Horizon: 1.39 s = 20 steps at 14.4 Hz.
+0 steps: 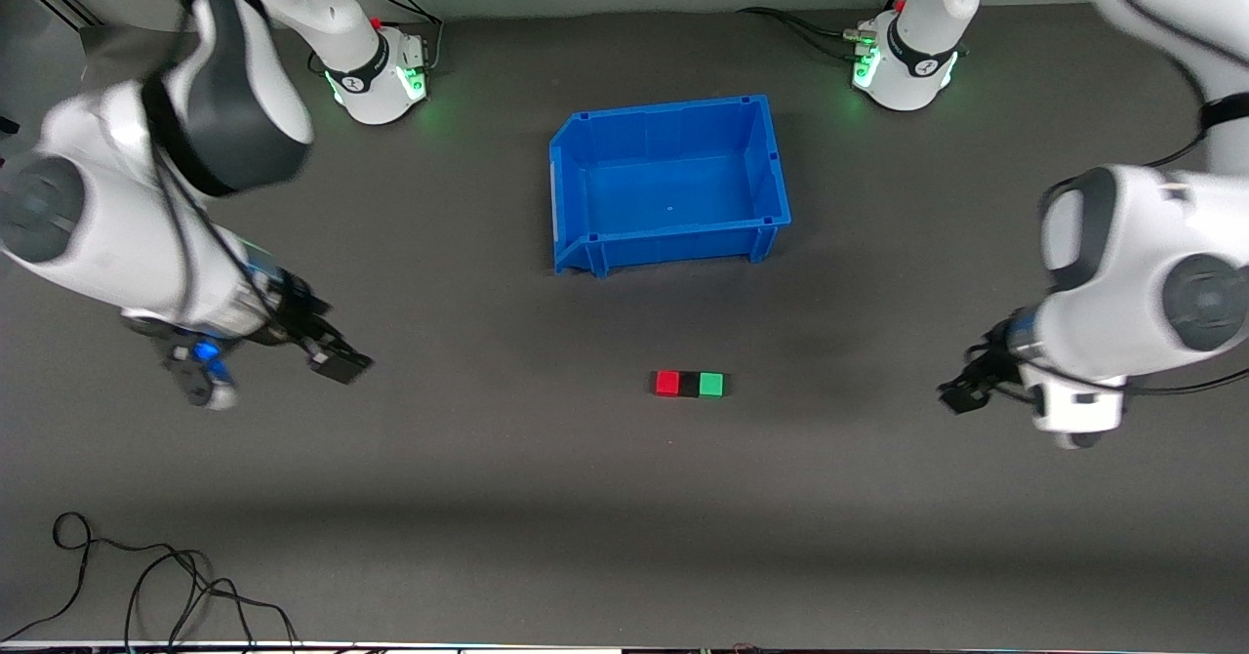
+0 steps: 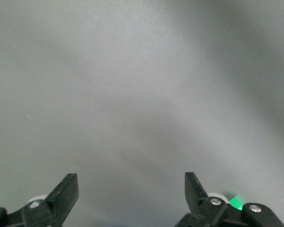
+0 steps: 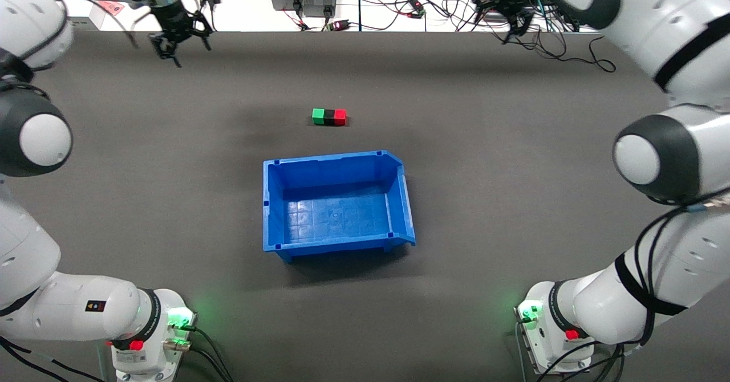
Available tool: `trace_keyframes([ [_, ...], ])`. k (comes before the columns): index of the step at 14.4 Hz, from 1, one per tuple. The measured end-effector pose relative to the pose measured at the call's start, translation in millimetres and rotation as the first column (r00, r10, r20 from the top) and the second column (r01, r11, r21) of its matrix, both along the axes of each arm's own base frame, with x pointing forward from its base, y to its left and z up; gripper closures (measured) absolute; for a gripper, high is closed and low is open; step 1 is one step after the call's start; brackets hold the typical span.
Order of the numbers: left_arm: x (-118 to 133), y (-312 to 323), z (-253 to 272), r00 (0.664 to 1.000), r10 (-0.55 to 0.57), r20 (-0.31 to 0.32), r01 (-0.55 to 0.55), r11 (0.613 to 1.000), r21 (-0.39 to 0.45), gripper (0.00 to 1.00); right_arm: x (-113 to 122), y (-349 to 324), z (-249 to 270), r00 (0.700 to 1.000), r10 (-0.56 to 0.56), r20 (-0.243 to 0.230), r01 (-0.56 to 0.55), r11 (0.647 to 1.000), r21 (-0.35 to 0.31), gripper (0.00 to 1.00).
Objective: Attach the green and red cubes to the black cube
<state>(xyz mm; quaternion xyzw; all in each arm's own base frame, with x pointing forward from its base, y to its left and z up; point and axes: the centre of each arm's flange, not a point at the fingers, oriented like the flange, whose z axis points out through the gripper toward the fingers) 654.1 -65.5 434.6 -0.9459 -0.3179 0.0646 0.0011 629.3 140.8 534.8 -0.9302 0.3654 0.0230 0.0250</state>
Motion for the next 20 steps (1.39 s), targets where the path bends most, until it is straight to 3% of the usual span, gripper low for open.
trace_keyframes([
  [2, -6.9, 27.1, 11.7, 0.981, -0.194, -0.016, 0.193, 0.981, -0.028, 0.00, -12.9, -41.2, 19.0, 0.992, 0.121, 0.021, -0.121, 0.993, -0.011, 0.00],
  [4, -12.7, 42.4, 28.0, 0.905, -0.425, -0.003, 0.425, 0.905, -0.032, 0.00, -25.2, -79.3, 32.0, 0.971, 0.234, 0.039, -0.234, 0.972, -0.014, 0.00],
  [6, -16.4, 43.8, 49.2, 0.830, -0.557, 0.036, 0.558, 0.830, -0.024, 0.00, -34.5, -112.5, 42.4, 0.933, 0.356, 0.058, -0.356, 0.934, -0.021, 0.00],
  [11, -34.2, 44.6, 93.7, 0.748, -0.655, 0.108, 0.658, 0.753, 0.010, 0.00, -44.1, -153.0, 54.2, 0.840, 0.537, 0.075, -0.536, 0.843, -0.041, 0.00],
  [14, -52.8, 53.5, 110.0, 0.730, -0.666, 0.154, 0.669, 0.742, 0.044, 0.00, -49.1, -163.6, 55.4, 0.804, 0.592, 0.058, -0.591, 0.806, -0.033, 0.00],
  [16, -64.8, 53.6, 113.5, 0.719, -0.669, 0.187, 0.668, 0.740, 0.080, 0.00, -55.7, -168.2, 61.5, 0.795, 0.605, 0.042, -0.604, 0.796, -0.019, 0.00],
  [20, -75.6, 52.5, 110.2, 0.718, -0.670, 0.186, 0.669, 0.739, 0.082, 0.00, -63.7, -168.2, 83.4, 0.763, 0.644, 0.052, -0.644, 0.765, -0.035, 0.00],
])
